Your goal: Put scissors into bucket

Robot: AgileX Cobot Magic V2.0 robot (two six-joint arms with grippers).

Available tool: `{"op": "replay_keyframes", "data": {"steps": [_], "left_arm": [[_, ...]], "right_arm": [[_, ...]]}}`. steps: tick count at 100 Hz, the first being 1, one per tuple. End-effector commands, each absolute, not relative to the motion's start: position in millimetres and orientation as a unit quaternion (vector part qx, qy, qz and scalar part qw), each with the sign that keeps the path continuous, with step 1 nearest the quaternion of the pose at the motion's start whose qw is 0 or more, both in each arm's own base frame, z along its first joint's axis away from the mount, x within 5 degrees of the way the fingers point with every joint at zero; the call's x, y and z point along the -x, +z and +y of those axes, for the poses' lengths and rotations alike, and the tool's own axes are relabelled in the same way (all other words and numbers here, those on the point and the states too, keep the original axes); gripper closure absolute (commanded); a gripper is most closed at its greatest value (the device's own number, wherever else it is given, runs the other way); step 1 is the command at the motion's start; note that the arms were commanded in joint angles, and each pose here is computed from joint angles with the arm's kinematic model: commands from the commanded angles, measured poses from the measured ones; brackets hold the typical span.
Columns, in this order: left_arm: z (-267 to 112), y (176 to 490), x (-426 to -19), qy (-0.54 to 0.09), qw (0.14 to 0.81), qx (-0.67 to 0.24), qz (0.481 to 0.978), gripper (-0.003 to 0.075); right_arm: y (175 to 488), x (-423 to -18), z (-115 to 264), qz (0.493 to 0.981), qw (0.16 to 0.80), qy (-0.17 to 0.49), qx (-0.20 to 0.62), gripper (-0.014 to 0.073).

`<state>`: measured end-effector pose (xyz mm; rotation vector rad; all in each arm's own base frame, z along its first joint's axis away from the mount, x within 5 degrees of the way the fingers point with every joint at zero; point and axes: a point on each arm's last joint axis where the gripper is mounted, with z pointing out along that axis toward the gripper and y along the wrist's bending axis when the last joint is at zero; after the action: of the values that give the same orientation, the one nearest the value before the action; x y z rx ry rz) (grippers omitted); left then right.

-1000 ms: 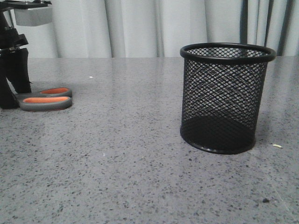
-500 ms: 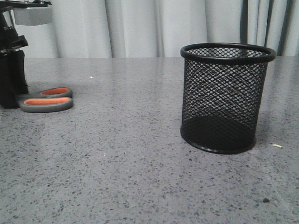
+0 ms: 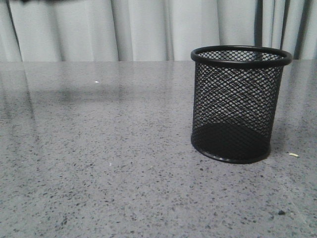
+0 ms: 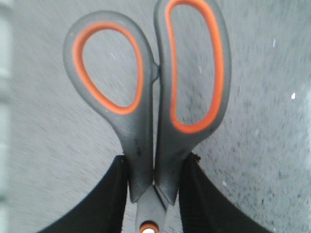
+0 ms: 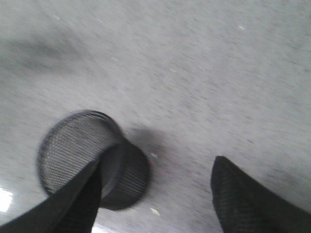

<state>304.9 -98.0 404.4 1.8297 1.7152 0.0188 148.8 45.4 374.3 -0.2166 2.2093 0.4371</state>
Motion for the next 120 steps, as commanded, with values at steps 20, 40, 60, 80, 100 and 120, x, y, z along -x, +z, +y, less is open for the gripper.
{"op": "replay_keyframes", "data": {"steps": [20,40,60,80,100,120], "left_arm": [[-142,476,-220,-0.019,0.412,-0.713,0.567,0.0739],[-172,483,-192,-0.047,0.435,-0.736,0.517,0.0739],[-196,488,-177,-0.064,0.464,-0.728,0.501,0.0739],[-204,490,-171,-0.072,0.477,-0.727,0.489,0.0739],[-210,488,-172,-0.081,0.477,-0.726,0.489,0.0739],[-210,488,-173,-0.081,0.477,-0.726,0.489,0.0739]], "right_arm": [[418,-145,72,0.764,0.509,0.388,0.089,0.0158],[430,-143,80,0.715,0.515,0.464,0.091,0.0158],[431,-141,82,0.711,0.506,0.479,0.095,0.0158],[430,-142,82,0.714,0.500,0.481,0.098,0.0158],[422,-154,88,0.723,0.462,0.503,0.099,0.0159],[419,-164,91,0.716,0.458,0.516,0.109,0.0298]]}}
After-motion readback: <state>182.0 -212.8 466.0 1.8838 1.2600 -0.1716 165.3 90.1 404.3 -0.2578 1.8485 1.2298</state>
